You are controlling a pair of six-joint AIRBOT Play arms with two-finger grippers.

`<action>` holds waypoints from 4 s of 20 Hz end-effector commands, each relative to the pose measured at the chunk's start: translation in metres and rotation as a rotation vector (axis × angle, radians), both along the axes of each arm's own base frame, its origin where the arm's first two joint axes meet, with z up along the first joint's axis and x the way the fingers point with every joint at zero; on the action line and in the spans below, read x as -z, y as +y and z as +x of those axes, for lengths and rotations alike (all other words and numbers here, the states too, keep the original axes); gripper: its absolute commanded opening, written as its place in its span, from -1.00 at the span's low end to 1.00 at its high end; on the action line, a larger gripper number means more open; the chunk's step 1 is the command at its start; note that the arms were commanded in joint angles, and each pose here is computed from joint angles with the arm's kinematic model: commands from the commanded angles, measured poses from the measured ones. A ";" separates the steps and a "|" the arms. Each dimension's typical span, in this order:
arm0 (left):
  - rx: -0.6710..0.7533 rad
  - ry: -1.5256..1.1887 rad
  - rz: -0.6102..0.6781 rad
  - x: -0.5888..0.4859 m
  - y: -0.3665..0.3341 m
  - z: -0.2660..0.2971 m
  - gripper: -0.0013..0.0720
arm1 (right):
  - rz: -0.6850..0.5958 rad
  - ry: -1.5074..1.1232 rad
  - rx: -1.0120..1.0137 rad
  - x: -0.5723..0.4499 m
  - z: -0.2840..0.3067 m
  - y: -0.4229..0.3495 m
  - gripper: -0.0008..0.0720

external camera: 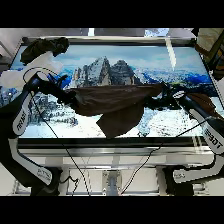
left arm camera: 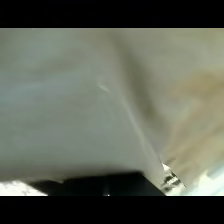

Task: Fold the shirts.

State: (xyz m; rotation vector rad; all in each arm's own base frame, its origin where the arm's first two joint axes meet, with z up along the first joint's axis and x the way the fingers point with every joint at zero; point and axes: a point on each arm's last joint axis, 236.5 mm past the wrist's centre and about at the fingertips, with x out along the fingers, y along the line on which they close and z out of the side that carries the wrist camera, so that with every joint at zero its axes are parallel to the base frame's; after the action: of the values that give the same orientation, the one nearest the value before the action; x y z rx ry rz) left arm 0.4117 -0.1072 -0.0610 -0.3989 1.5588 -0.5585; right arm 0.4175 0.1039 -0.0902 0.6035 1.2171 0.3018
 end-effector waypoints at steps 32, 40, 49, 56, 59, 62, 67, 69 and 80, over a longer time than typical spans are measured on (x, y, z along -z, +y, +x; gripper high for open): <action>-0.017 -1.118 -0.238 -0.483 0.007 -0.069 -0.94 | -0.409 -0.868 -0.153 -0.449 -0.013 -0.084 -0.92; -0.047 -1.209 -0.087 -0.516 -0.012 -0.171 -0.94 | -0.625 -0.962 -0.136 -0.506 -0.130 -0.070 -0.92; -0.125 -0.786 -0.133 -0.407 0.013 -0.122 -0.94 | -0.599 -0.554 -0.165 -0.381 -0.091 -0.094 -0.92; -0.175 -0.486 -0.155 -0.258 0.022 -0.083 -0.93 | -0.426 -0.203 -0.205 -0.202 -0.035 -0.091 -0.92; -0.199 -0.552 -0.147 -0.251 0.023 -0.064 -0.93 | -0.421 -0.258 -0.160 -0.196 -0.015 -0.093 -0.92; -0.231 -0.599 -0.115 -0.252 0.032 -0.052 -0.93 | -0.434 -0.296 -0.172 -0.200 -0.009 -0.093 -0.92; -0.286 -0.545 -0.015 -0.217 0.058 -0.032 -0.93 | -0.445 -0.351 -0.141 -0.203 0.008 -0.097 -0.92; -0.295 -0.504 -0.022 -0.197 0.058 -0.018 -0.93 | -0.438 -0.364 -0.119 -0.197 0.021 -0.098 -0.92; -0.489 -0.527 -0.034 -0.114 0.063 0.085 -0.93 | -0.298 -0.350 0.063 -0.106 0.104 -0.101 -0.90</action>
State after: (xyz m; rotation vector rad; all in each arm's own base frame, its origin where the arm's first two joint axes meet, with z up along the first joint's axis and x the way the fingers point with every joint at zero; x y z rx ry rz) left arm 0.4717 -0.0521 0.0639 -0.5704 0.9659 -0.3282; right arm 0.5023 0.0097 0.0275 0.2804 0.9259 0.1969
